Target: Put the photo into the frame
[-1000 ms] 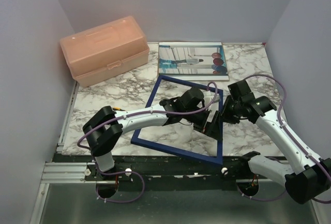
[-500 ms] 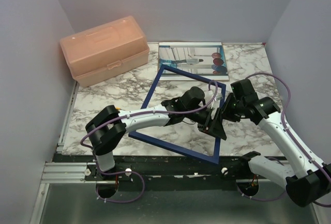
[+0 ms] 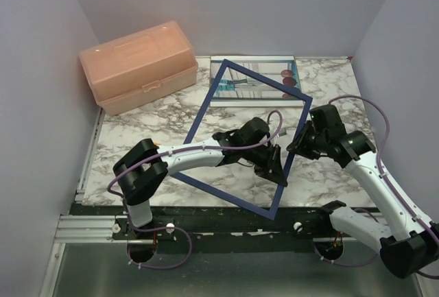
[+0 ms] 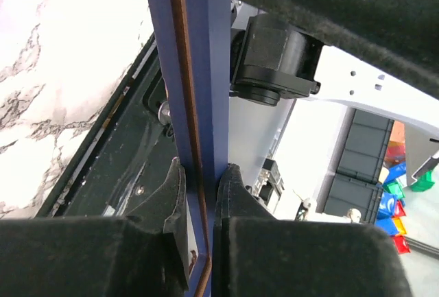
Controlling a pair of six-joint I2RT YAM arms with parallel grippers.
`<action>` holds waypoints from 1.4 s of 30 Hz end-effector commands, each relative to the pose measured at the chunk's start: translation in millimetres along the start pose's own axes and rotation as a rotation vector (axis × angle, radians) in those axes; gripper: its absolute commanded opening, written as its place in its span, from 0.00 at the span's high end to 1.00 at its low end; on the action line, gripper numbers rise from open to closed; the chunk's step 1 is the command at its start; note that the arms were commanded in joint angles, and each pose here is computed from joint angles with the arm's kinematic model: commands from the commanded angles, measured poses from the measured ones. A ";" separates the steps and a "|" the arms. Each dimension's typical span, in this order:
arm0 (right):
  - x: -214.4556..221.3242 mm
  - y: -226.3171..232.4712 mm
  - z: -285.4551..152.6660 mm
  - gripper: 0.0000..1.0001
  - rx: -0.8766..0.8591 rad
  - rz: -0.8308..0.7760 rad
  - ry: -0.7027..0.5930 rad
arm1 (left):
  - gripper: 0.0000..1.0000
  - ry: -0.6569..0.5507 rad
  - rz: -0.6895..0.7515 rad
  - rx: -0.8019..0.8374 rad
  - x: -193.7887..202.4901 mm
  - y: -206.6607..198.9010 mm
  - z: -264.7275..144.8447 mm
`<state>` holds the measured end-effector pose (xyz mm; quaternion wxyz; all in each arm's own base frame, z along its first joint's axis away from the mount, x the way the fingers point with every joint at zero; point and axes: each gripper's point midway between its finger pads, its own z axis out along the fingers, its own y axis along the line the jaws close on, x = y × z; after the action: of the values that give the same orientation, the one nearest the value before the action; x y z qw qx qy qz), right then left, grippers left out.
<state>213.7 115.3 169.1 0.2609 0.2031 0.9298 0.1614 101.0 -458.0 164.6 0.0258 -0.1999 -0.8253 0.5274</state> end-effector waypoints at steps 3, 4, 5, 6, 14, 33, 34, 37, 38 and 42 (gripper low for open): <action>-12.0 40.7 -11.0 0.54 -0.185 0.041 -0.033 | 1.00 -0.113 0.156 -0.006 -16.1 -19.9 -17.1; -13.1 42.6 -12.1 0.46 -0.195 0.043 -0.039 | 1.00 -0.128 0.159 -0.019 -17.6 -18.7 -21.3; -14.0 43.9 -12.9 0.41 -0.201 0.044 -0.042 | 1.00 -0.146 0.159 -0.035 -19.8 -15.8 -24.7; -14.5 44.9 -13.3 0.36 -0.207 0.044 -0.044 | 1.00 -0.162 0.162 -0.051 -21.3 -13.6 -28.7; -13.4 51.8 -9.6 0.04 -0.231 0.024 -0.021 | 1.00 -0.225 0.199 -0.107 -24.6 -6.7 -50.5; -34.8 128.8 -56.0 0.00 -0.603 -0.232 -0.045 | 1.00 -0.309 0.232 -0.107 -16.2 -9.2 -90.1; -33.5 130.7 -55.6 0.00 -0.619 -0.238 -0.032 | 1.00 -0.317 0.229 -0.102 -16.9 -9.1 -92.0; -32.1 131.2 -51.6 0.00 -0.652 -0.243 0.002 | 1.00 -0.336 0.221 -0.077 -16.3 -9.7 -97.3; -30.6 131.0 -50.9 0.00 -0.676 -0.245 0.018 | 1.00 -0.341 0.219 -0.071 -15.9 -9.7 -99.1; -33.3 127.7 -54.9 0.00 -0.821 -0.241 0.062 | 1.00 -0.354 0.211 -0.046 -15.1 -8.3 -104.5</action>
<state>255.4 193.8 267.3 0.3221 0.0236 0.8513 0.4136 131.4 -374.7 191.4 -0.1379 -0.1872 -0.8367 0.4958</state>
